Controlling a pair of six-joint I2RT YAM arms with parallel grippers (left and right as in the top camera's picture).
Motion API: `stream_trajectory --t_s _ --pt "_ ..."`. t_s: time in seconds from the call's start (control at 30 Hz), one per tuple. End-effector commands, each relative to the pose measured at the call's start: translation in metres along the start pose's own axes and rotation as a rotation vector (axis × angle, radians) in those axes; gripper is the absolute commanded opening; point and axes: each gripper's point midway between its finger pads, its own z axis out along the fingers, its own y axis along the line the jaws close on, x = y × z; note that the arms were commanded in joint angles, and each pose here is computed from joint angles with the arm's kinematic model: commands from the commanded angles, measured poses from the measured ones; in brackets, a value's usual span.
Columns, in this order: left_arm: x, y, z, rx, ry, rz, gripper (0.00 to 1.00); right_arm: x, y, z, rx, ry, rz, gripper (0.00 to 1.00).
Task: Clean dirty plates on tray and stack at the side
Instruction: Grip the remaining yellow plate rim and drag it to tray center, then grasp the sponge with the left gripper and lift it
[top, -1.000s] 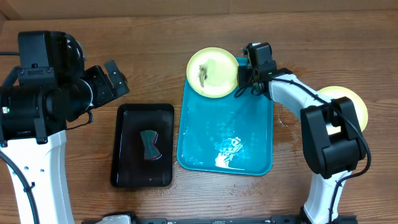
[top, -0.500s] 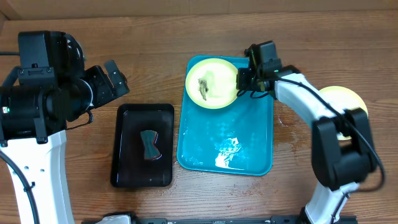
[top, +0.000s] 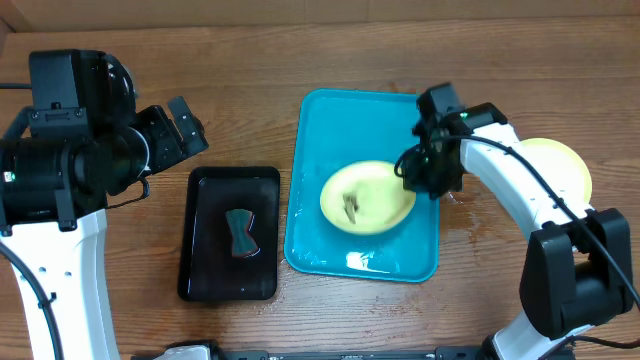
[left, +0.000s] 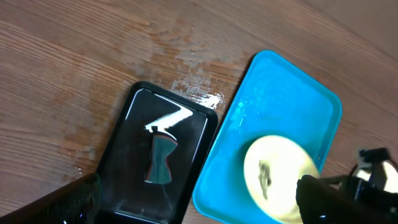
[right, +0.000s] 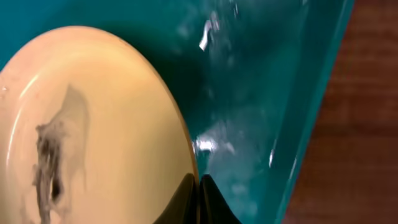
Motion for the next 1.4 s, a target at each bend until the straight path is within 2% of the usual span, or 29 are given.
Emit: stream_trajectory --t_s 0.0,0.13,0.23,0.3,0.5,0.53,0.57,0.6,0.7,0.77,0.93,1.03,1.1,1.17,1.33,1.37 --pt "-0.003 -0.002 -0.008 0.016 -0.025 0.012 1.0 0.022 0.002 0.019 0.017 0.052 -0.015 0.04" --pt "-0.003 -0.002 -0.008 0.016 -0.024 0.012 1.0 0.023 0.009 0.053 -0.006 -0.014 0.008 0.04" --pt "-0.004 -0.002 -0.008 0.014 -0.026 0.012 1.0 0.017 0.0 0.072 0.06 -0.104 0.029 0.04" --pt "-0.003 -0.002 -0.008 0.014 -0.026 0.011 1.0 0.017 -0.013 0.07 0.128 -0.122 0.063 0.04" --pt "0.012 -0.003 -0.003 0.028 0.053 0.017 1.0 0.018 -0.004 0.025 0.085 -0.209 0.041 0.04" --pt "0.017 -0.002 0.0 0.022 0.074 0.035 1.0 0.018 0.0 0.015 0.067 -0.23 0.02 0.08" --pt "0.023 -0.001 0.007 0.014 0.104 0.069 1.0 0.018 0.004 0.004 0.046 -0.254 -0.005 0.19" --pt "0.038 0.002 0.023 -0.008 0.177 0.125 0.93 0.021 0.014 -0.021 -0.01 -0.306 -0.06 0.36" --pt "0.064 0.009 0.057 -0.057 0.289 0.152 0.86 0.028 0.023 -0.052 -0.069 -0.374 -0.131 0.5" --pt "0.082 0.016 0.082 -0.094 0.35 0.171 0.78 0.034 0.027 -0.069 -0.102 -0.408 -0.152 0.55" --pt "0.129 0.033 0.149 -0.166 0.463 0.16 0.7 0.046 0.029 -0.085 -0.134 -0.425 -0.16 0.57" --pt "0.16 0.054 0.183 -0.259 0.526 0.076 0.66 0.05 0.026 -0.081 -0.124 -0.402 -0.156 0.58" --pt "0.18 0.066 0.202 -0.296 0.568 0.03 0.52 0.052 0.025 -0.079 -0.119 -0.391 -0.154 0.58" --pt "0.201 0.074 0.218 -0.316 0.626 -0.022 0.45 0.053 0.024 -0.077 -0.115 -0.38 -0.152 0.59" --pt "0.231 0.088 0.247 -0.345 0.721 -0.033 0.27 0.053 0.024 -0.074 -0.11 -0.369 -0.151 0.59" --pt "0.234 0.089 0.251 -0.352 0.731 -0.034 0.19 0.053 0.024 -0.073 -0.109 -0.368 -0.15 0.59"
